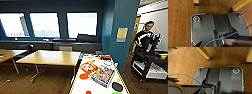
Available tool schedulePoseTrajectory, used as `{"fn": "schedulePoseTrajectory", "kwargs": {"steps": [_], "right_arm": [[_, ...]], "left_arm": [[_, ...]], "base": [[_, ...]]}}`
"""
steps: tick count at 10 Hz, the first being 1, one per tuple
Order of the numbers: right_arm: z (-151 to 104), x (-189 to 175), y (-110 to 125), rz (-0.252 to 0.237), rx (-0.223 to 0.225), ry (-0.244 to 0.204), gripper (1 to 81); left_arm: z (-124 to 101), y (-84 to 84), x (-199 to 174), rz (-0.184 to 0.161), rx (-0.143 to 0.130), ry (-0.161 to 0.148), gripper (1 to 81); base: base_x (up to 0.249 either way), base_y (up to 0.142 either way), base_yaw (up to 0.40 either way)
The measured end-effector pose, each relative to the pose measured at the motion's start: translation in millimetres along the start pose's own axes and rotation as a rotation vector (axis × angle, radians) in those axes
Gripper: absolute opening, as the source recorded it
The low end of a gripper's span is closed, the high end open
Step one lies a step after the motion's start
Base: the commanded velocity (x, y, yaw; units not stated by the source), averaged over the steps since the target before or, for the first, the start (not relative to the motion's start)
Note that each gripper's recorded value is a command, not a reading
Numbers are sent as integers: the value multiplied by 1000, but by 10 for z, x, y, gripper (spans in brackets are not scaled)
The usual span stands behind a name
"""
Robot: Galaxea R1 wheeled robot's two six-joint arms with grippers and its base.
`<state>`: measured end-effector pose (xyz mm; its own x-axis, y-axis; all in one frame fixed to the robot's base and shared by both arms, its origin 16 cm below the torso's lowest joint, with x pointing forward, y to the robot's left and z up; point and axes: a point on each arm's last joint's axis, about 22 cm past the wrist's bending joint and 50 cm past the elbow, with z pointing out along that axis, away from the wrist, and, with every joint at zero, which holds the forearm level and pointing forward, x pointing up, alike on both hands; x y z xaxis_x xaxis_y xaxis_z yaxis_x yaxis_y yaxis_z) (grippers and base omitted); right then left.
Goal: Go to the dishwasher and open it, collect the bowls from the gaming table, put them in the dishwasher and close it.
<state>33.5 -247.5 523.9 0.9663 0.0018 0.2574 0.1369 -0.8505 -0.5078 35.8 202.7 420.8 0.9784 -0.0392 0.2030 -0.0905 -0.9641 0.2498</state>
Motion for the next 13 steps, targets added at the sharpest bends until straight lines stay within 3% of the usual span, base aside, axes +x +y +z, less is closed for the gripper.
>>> {"fn": "schedulePoseTrajectory", "kwargs": {"steps": [2, 5, 9, 13], "right_arm": [[-573, 25, 267, 31, -19, 12, 811], [-1252, 373, 345, 61, -13, 69, 811], [-1933, 906, 405, 118, -22, 69, 811], [-2205, 1489, 626, 164, -63, 72, 811]], "left_arm": [[5, 25, 1, 0, -3, 0, 811], [14, 69, -36, -4, -9, -8, 811], [-9, 95, -490, -34, -13, -114, 811], [-44, 119, -828, -60, -16, -204, 811]], "base": [[0, 0, 0], [0, 0, 0], [0, 0, 0], [0, 0, 0]]}}
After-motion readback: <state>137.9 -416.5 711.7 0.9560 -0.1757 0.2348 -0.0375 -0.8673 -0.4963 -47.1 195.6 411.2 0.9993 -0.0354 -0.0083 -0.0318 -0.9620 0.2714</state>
